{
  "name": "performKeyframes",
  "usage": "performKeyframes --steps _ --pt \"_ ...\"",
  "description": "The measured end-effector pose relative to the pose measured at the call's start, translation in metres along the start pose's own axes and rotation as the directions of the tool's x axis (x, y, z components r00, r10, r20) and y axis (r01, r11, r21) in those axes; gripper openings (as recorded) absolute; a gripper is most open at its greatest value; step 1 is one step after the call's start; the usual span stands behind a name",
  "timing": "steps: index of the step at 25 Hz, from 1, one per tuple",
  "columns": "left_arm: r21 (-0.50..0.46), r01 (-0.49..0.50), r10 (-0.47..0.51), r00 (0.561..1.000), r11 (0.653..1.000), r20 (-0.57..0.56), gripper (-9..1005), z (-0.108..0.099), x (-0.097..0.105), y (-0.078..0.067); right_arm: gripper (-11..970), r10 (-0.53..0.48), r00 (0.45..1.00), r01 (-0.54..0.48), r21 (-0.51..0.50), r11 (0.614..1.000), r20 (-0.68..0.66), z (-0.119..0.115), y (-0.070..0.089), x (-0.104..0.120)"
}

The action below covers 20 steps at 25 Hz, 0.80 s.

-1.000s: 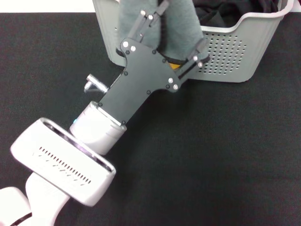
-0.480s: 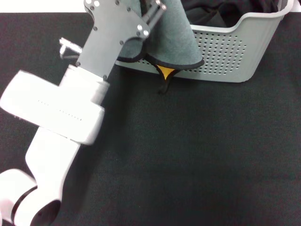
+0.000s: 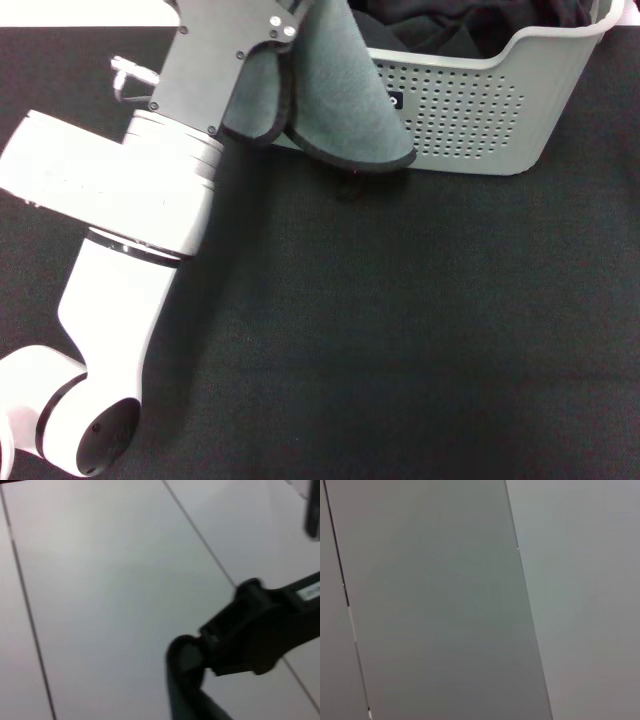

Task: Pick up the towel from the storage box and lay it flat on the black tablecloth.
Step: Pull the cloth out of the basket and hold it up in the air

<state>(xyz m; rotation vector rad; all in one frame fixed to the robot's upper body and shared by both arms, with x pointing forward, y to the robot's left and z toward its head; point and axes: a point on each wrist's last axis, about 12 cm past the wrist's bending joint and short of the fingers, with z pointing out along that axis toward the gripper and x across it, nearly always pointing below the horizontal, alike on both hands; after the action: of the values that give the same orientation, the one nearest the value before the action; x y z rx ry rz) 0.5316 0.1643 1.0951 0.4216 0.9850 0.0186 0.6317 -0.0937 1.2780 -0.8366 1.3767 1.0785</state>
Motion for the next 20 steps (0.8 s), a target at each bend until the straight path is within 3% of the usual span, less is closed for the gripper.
performKeyframes --steps 14,20 --pt "-0.076 -0.01 0.011 1.0 0.997 0.013 824 -0.015 -0.001 0.012 10 -0.042 0.999 0.042 0.045 0.998 0.01 -0.022 -0.001 0.002" --pt "-0.065 -0.019 0.02 1.0 0.998 0.007 824 -0.019 0.002 0.013 10 -0.045 0.999 0.044 0.053 0.998 0.017 -0.026 -0.003 0.001"
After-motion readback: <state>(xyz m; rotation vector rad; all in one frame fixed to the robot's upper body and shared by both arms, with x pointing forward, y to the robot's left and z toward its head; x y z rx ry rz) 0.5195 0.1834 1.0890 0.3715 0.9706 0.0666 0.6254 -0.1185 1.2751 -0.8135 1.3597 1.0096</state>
